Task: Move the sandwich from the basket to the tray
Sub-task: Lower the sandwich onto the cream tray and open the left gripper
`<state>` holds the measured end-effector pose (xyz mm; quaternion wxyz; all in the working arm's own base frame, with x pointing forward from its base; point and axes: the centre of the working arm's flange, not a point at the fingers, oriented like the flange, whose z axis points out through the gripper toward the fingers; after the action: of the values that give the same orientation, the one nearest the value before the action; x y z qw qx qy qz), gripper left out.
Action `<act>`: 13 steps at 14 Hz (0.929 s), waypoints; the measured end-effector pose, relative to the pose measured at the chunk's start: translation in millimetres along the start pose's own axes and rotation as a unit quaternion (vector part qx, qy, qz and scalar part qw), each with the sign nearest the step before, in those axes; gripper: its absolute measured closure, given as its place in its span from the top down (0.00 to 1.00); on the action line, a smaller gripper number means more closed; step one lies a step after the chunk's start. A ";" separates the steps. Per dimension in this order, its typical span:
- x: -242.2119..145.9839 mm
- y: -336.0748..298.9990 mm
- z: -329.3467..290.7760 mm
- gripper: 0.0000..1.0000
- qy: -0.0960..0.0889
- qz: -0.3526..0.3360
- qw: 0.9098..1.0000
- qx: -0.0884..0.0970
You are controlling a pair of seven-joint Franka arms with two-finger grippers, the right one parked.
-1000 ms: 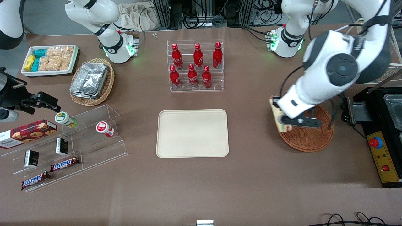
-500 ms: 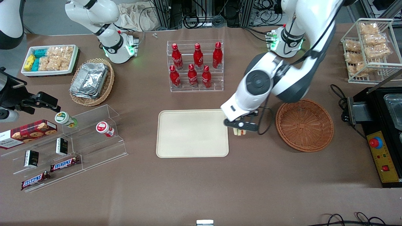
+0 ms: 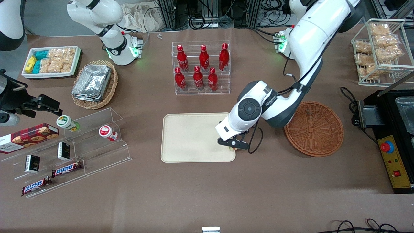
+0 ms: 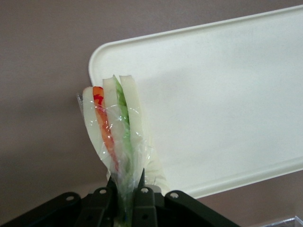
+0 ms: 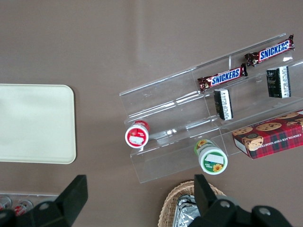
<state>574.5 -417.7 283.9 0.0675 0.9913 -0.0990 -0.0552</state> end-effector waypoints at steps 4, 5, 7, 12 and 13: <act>4.6 1.4 40.8 0.15 -0.006 -0.001 1.000 -0.013; 5.2 0.8 43.1 0.15 -0.008 -0.002 1.000 -0.013; 6.5 0.8 41.9 0.22 -0.006 -0.007 1.000 -0.014; 13.0 -1.0 7.6 0.69 0.004 -0.049 0.999 -0.009; 13.2 -6.4 -7.7 0.80 0.002 -0.052 0.999 -0.001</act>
<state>589.5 -413.2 289.2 0.0655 0.9951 -0.0472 -0.0563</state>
